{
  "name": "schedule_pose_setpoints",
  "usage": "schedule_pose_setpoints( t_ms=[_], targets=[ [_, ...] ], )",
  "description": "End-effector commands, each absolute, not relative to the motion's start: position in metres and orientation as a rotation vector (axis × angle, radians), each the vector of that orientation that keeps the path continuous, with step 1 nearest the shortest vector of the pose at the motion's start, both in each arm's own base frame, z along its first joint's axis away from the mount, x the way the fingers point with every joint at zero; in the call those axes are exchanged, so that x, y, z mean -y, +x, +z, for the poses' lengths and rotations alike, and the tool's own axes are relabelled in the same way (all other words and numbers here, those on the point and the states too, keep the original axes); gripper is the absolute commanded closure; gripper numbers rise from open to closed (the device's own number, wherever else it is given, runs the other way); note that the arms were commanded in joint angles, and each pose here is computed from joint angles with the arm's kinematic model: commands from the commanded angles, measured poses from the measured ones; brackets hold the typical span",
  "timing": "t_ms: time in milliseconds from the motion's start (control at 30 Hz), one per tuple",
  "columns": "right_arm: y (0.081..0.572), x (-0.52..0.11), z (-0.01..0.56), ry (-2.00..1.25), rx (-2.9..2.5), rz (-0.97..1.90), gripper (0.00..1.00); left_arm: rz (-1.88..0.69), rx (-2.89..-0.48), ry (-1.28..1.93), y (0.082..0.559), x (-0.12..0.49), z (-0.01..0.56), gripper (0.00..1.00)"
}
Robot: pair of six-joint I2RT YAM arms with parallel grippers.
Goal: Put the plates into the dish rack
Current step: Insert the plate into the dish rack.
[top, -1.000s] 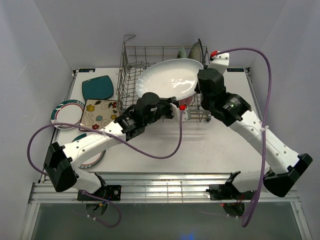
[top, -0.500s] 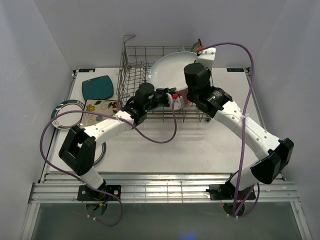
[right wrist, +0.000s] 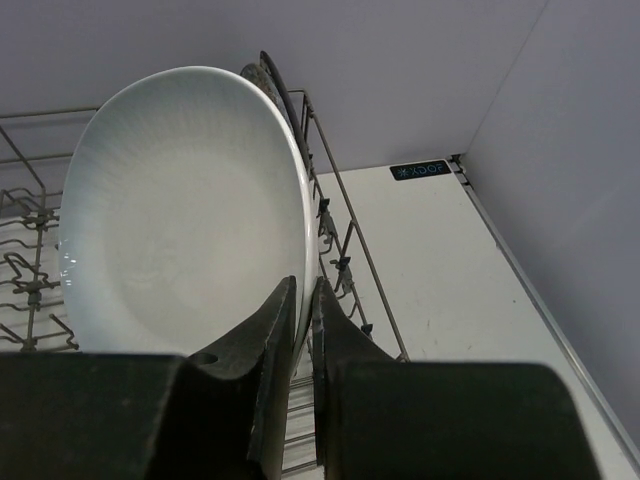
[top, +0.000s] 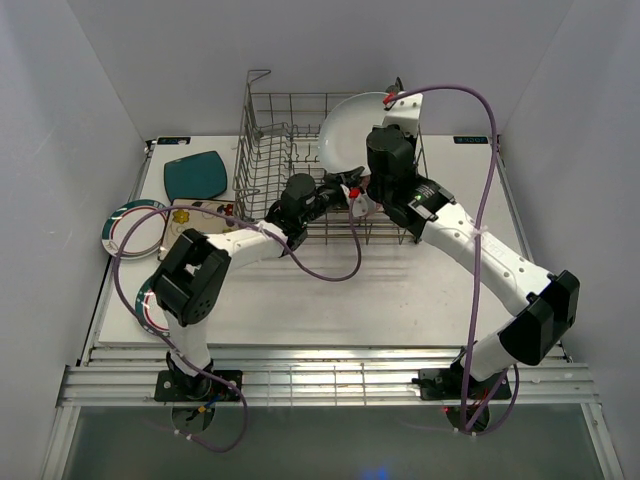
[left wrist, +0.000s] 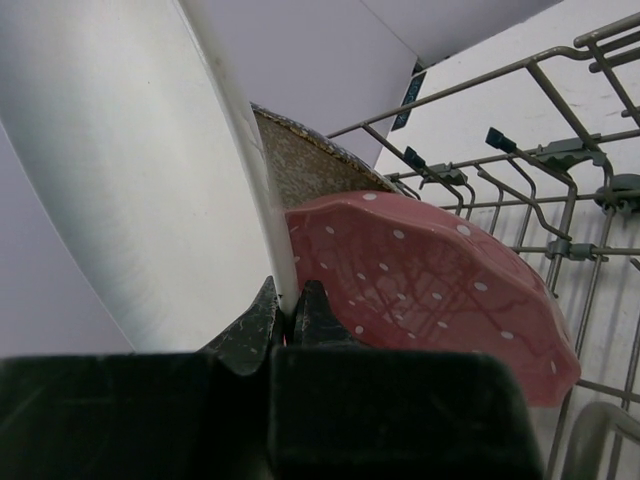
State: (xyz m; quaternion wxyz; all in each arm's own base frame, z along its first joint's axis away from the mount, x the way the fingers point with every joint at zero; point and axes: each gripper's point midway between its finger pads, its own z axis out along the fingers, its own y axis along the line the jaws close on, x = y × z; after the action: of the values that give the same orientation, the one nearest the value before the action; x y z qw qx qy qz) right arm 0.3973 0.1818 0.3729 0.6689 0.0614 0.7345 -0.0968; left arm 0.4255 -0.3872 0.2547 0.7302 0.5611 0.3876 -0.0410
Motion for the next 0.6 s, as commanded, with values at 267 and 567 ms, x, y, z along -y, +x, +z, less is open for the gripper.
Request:
schedule_pose_setpoints(
  t_ms=[267, 567],
  targets=[
    [0.395, -0.270, 0.381, -0.133, -1.563, -0.034, 0.92, 0.009, -0.549, 1.053, 0.447, 0.414, 0.344, 1.00],
    [0.406, -0.278, 0.374, -0.192, -1.513, -0.073, 0.92, 0.007, -0.561, 0.994, 0.470, 0.413, 0.342, 1.00]
  ],
)
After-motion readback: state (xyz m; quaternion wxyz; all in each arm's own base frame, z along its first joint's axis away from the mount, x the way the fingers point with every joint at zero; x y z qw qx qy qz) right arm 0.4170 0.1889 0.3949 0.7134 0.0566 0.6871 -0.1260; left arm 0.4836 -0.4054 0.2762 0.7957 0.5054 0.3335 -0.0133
